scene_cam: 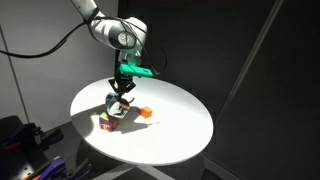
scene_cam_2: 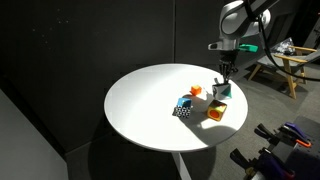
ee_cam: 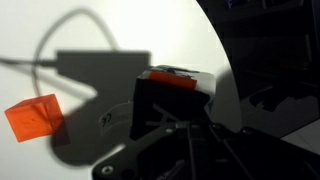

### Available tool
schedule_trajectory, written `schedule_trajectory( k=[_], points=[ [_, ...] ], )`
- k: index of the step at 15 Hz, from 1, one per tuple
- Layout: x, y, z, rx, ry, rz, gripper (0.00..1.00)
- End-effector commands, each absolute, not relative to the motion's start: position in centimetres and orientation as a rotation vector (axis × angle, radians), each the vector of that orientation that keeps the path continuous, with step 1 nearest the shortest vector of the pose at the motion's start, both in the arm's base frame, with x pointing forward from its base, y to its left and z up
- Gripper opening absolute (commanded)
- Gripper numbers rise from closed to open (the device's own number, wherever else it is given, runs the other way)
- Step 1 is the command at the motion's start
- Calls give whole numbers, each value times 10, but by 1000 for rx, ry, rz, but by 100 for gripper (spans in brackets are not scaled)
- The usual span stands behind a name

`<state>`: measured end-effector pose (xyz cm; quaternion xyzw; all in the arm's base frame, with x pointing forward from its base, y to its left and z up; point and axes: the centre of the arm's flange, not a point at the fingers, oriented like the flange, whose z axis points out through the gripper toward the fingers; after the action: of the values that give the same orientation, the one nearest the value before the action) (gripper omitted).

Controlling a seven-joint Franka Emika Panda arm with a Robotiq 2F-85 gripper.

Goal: Place the black and white toy on the orange and green toy

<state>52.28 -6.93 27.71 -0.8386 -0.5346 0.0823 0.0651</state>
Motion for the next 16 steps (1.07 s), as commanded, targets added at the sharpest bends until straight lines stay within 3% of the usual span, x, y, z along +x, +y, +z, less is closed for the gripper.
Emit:
schedule_trajectory(
  k=[1, 16],
  points=[
    [538, -84, 283, -2538, -1536, 248, 2],
    [553, -131, 249, -2579, -1340, 314, 2]
  ],
)
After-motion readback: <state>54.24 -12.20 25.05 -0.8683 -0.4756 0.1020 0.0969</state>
